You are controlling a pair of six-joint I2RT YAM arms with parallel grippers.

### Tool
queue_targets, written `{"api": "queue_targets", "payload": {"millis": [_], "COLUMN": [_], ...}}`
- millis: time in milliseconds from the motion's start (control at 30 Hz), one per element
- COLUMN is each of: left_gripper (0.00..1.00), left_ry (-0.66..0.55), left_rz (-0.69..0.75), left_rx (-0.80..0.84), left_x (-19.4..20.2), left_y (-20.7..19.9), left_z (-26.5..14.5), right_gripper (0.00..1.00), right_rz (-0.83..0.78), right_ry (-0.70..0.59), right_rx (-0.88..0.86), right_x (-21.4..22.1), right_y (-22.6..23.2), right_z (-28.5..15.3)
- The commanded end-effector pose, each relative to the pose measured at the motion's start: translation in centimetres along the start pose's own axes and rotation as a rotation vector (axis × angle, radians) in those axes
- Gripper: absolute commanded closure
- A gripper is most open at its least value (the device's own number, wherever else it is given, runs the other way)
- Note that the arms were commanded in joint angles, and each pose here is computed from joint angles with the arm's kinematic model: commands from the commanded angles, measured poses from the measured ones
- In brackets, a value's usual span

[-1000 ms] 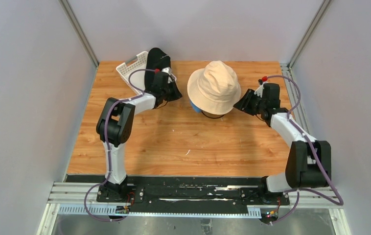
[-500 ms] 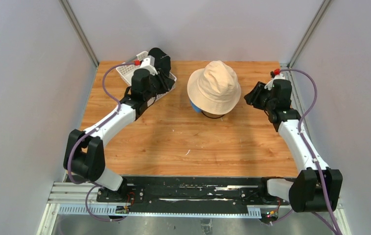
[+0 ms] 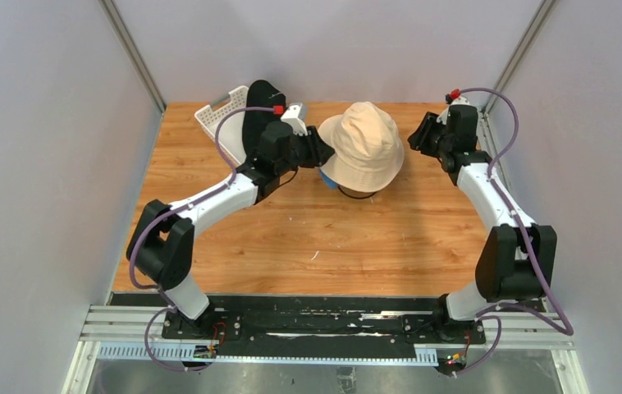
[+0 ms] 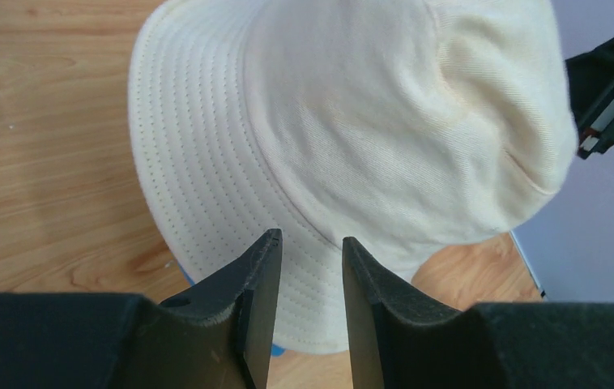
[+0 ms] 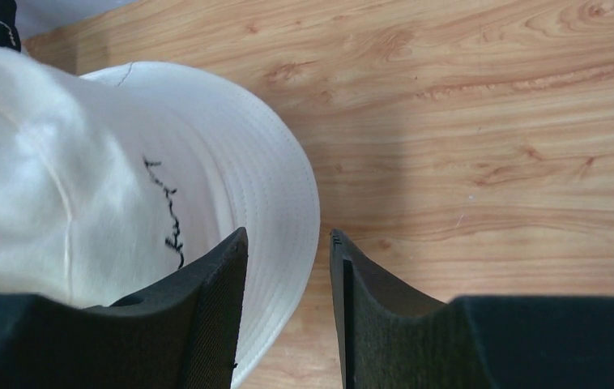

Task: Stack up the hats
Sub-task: Adjust the hat on the hat stand.

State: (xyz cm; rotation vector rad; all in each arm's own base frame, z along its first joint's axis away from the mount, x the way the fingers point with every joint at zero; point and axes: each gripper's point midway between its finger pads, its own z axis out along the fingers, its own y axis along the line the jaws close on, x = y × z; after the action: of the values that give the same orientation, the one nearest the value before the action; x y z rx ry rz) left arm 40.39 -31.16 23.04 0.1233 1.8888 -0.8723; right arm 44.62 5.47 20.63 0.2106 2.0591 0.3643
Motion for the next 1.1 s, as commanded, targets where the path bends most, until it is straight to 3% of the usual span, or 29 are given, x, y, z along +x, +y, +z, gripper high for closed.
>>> {"api": "queue_targets", "payload": {"millis": [0, 333, 767, 900, 1067], "left_gripper": [0.62, 0.62, 0.62, 0.62, 0.62], "left_ry": [0.004, 0.054, 0.097, 0.107, 0.026], "left_rz": [0.027, 0.059, 0.086, 0.084, 0.072], "left_rx": [0.021, -0.030, -0.162, -0.224, -0.285], "left_x": [0.3, 2.2, 0.8, 0.1, -2.3], "left_y": [-0.6, 1.6, 6.9, 8.7, 9.6], "left_z": [2.1, 5.5, 8.1, 8.0, 5.1], "right_gripper": [0.58, 0.59, 0.59, 0.59, 0.58], "right_rz": [-0.047, -0.089, -0.098, -0.106, -0.077], "right_ry": [-0.045, 0.007, 0.006, -0.038, -0.073], "right_rx": [-0.045, -0.135, -0.213, -0.121, -0.090], "right_x": [-2.2, 0.8, 2.9, 2.0, -0.5], "right_y": [1.9, 6.0, 8.5, 6.8, 4.2], "right_z": [1.3, 1.5, -3.3, -4.3, -5.7]}}
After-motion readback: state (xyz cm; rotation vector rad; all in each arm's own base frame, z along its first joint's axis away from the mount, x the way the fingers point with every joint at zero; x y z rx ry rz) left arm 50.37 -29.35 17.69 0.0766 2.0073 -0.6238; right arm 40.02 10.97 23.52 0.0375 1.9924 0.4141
